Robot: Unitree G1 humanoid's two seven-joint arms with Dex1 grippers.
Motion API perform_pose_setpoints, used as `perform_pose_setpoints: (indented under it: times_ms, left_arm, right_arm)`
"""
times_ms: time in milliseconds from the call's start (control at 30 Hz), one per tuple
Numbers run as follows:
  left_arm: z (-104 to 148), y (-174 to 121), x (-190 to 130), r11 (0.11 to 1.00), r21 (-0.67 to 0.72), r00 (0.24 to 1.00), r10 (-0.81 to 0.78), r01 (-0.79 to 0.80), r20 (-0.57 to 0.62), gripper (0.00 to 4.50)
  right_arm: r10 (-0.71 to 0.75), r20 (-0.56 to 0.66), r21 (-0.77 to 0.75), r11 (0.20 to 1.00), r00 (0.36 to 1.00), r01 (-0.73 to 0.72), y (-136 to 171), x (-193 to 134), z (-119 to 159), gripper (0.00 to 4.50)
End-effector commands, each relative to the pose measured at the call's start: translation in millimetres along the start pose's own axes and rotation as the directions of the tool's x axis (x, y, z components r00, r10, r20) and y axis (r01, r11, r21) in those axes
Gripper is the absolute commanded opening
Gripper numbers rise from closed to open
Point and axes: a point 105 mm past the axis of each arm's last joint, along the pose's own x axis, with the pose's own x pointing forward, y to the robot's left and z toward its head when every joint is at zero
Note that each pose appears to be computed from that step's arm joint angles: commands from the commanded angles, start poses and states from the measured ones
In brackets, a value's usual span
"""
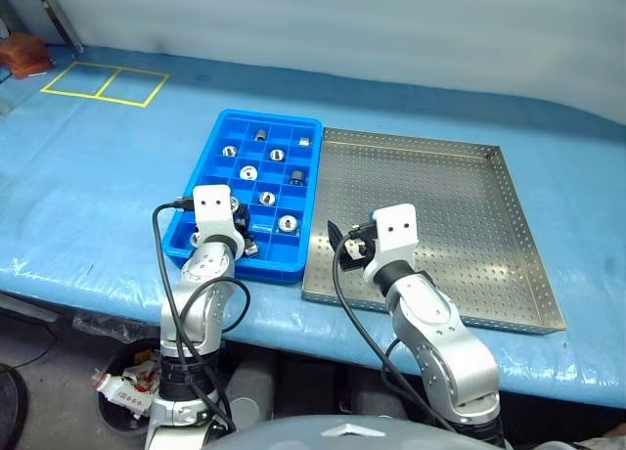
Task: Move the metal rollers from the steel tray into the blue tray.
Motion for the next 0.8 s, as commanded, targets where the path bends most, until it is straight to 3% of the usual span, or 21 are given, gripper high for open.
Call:
perform_pose_setpoints:
  times_ms: [33,133,267,400,600,800]
  left_arm:
    - [16.7,-6.0,-3.7,0.999,-0.018,0.997,-0.028,0.029,0.067,3.46]
    - [34.1,-14.0,-5.8,0.995,-0.046,0.986,-0.076,0.084,0.151,4.45]
    - [52.1,-31.2,-10.7,0.979,-0.013,0.953,-0.196,0.205,0.233,4.48]
    - [66.3,-51.6,-19.8,0.922,0.120,0.872,-0.387,0.368,0.300,4.48]
    - [69.5,-62.8,-24.1,0.834,0.234,0.788,-0.549,0.499,0.277,4.48]
    - [59.2,-70.2,-30.9,0.692,0.336,0.690,-0.709,0.639,0.147,4.48]
  right_arm:
    - [-0.007,0.049,0.004,1.000,0.999,0.007,0.0,-4.0,11.6,4.50]
    - [-0.012,0.054,0.005,1.000,0.998,0.011,-0.9,-5.3,12.4,4.50]
    - [-0.024,0.061,0.010,1.000,0.998,0.023,-4.0,-6.8,13.2,4.50]
    - [-0.053,0.065,0.004,0.999,0.996,0.053,-11.7,-9.3,13.6,4.50]
    - [-0.112,0.070,-0.016,0.993,0.991,0.114,-30.3,-16.9,14.8,4.50]
    - [-0.156,0.078,-0.042,0.986,0.985,0.159,-49.3,-29.5,16.1,4.50]
